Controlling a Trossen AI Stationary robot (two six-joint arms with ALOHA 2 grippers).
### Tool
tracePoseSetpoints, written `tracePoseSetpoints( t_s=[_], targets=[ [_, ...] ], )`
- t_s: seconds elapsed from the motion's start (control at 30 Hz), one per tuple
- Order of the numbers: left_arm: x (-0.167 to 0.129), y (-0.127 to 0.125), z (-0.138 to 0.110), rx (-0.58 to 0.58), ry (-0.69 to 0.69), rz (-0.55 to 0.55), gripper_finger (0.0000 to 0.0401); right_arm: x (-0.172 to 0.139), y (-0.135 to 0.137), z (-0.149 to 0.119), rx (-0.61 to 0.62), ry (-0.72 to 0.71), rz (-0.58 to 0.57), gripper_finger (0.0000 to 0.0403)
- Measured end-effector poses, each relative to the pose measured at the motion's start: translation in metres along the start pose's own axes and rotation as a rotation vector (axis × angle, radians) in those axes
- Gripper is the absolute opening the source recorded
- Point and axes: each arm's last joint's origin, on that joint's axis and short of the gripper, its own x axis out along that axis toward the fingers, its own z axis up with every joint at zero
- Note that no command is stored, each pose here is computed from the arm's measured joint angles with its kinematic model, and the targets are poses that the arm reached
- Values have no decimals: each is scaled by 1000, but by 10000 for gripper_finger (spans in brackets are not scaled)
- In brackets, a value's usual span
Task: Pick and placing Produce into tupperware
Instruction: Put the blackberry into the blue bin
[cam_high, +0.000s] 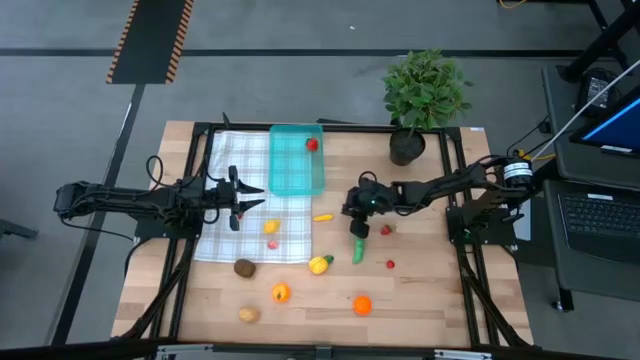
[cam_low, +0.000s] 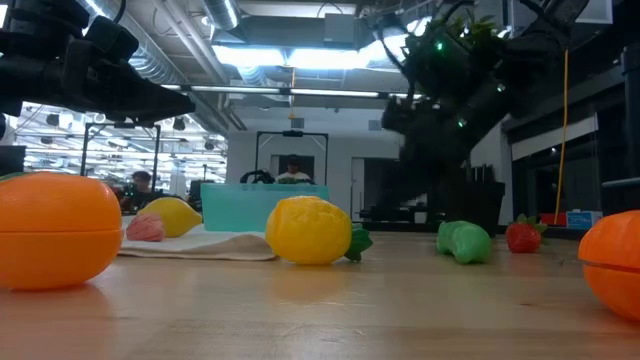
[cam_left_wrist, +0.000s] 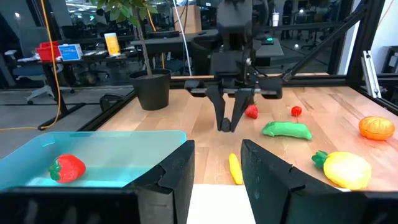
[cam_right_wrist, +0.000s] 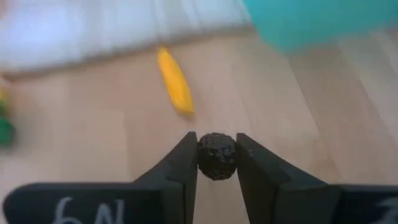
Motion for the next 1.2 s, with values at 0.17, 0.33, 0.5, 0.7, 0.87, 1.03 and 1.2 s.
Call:
tracePoseSetpoints(
  t_s=[0.17, 0.33, 0.5, 0.7, 0.87, 1.03, 1.2],
  targets=[
    [0, 0, 0, 0, 0, 0, 124, -11, -6, 15, -34, -99, 15, 92],
    [0, 0, 0, 0, -3, 0, 124, -27, -20, 29, -30, -188, 41, 92],
    [0, 0, 0, -1, -3, 0, 124, -34, -29, 40, -70, -327, 143, 92],
    [0, 0, 0, 0, -3, -2, 124, -40, -38, 25, -112, -529, 211, 92],
    [0, -2, 2, 6, -29, -76, 124, -48, -39, 9, -132, -648, 225, 92],
    [-1, -4, 10, 44, -117, -149, 124, -52, -37, 2, -153, -701, 250, 92],
    [-1, -4, 12, 61, -132, -146, 124, -53, -37, 4, -171, -721, 249, 93]
  ],
)
